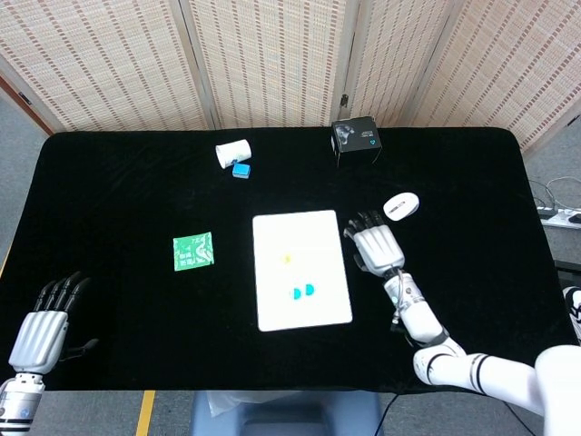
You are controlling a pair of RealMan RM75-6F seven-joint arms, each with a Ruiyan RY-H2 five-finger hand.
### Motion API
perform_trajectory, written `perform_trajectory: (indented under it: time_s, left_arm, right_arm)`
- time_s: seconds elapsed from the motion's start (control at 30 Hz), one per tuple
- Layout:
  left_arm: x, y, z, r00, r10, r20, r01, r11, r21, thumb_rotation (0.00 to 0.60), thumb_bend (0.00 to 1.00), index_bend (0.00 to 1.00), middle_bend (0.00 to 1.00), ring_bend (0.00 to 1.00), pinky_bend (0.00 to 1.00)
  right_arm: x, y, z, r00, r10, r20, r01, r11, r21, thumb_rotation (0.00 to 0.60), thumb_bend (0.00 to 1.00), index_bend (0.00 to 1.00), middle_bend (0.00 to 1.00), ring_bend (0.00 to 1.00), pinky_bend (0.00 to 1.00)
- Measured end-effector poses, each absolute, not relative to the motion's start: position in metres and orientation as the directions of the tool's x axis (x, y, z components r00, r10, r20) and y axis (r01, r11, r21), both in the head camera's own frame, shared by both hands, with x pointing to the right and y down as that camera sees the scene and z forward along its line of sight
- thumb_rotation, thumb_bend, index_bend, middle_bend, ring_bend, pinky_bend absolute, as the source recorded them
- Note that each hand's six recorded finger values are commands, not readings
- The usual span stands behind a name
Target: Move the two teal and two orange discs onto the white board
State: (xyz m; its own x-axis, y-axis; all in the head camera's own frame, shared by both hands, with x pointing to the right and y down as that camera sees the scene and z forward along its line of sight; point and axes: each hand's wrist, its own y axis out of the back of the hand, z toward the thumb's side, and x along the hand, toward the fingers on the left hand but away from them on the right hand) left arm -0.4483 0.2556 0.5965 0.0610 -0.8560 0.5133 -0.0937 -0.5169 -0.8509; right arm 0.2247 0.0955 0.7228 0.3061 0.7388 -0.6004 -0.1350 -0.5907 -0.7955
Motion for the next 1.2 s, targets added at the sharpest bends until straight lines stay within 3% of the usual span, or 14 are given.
perform_trajectory:
  time_s: [0.37,1.2]
  left_arm:
    - [-0.444,0.256,0.592,0.073,-0.857,0.510,-0.093,-0.515,-0.852,0.600,0.15,0.05,0.01,0.04,0.00]
    - [-0.447,0.258,0.596,0.066,-0.848,0.526,-0.094,-0.530,-0.843,0.600,0.15,0.05,0.01,0.04,0.00]
  right_arm:
    - [0.276,0.116,0.740,0.235,0.722,-0.651,-0.143,-0.637,-0.758,0.600,0.47,0.36,0.22,0.06,0.00]
    - [0.266,0.126,0.758,0.259,0.706,-0.659,-0.181,-0.634,-0.752,0.600,0.48,0.38,0.22,0.06,0.00]
